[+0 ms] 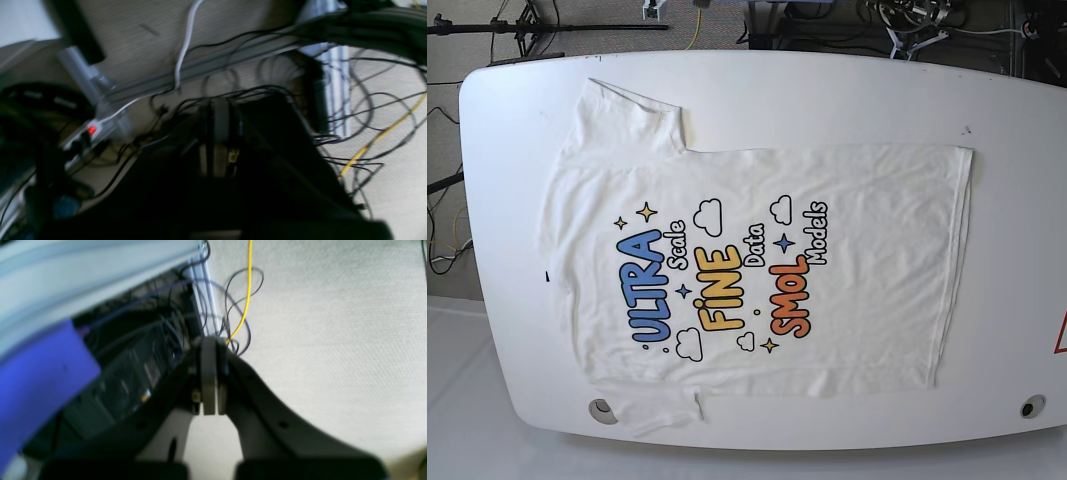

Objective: Fold the T-shirt properly

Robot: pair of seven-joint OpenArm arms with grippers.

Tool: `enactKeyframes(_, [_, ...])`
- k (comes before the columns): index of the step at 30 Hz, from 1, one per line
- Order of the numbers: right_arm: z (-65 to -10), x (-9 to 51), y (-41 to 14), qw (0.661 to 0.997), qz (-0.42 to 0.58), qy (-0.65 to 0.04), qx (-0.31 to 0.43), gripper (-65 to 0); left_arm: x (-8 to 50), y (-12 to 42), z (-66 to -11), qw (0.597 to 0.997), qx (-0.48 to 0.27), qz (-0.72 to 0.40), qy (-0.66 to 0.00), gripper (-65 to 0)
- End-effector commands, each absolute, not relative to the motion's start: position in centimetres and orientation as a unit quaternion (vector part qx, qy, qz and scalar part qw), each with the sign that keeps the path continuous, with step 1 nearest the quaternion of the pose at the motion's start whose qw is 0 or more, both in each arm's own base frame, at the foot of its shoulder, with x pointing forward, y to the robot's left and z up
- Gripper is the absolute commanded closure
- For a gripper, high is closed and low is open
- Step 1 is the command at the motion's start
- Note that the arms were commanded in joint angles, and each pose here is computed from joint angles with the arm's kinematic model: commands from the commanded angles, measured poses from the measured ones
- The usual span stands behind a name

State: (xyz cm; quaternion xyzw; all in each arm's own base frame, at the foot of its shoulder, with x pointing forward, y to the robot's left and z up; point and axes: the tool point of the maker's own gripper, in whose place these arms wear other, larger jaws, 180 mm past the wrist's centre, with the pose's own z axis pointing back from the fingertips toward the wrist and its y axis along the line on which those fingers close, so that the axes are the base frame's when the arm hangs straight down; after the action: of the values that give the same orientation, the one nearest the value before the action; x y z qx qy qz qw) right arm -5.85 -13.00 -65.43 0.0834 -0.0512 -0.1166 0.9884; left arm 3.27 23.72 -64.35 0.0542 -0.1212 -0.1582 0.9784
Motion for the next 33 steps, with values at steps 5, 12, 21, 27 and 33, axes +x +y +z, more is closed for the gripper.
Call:
enactKeyframes(5, [-64.9, -7.4, -15.2, 0.989, -0.113, -0.052, 0.075, 0.0, 1.8, 25.6, -63.4, 0.978, 0.067, -0.138, -0.138, 0.0])
enactKeyframes(12, [-64.5, -7.5, -16.6, 0.99, -0.105, -0.062, 0.066, 0.0, 1.0, 26.6, -62.6, 0.977, 0.077, -0.134, -0.149, 0.0])
enactKeyframes(21, [-64.5, -7.3, -16.9, 0.99, -0.111, -0.066, 0.061, 0.0, -1.7, 28.2, -61.5, 0.979, 0.089, -0.105, -0.15, 0.0])
enactKeyframes(27, [-64.5, -7.1, -16.4, 0.989, -0.112, -0.069, 0.074, 0.0, -3.9, 28.8, -61.1, 0.982, 0.088, -0.094, -0.139, 0.0])
enactKeyframes(33, [-64.3, -6.8, -16.0, 0.986, -0.116, -0.076, 0.089, 0.0, -5.0, 28.8, -60.9, 0.985, 0.074, -0.08, -0.136, 0.0])
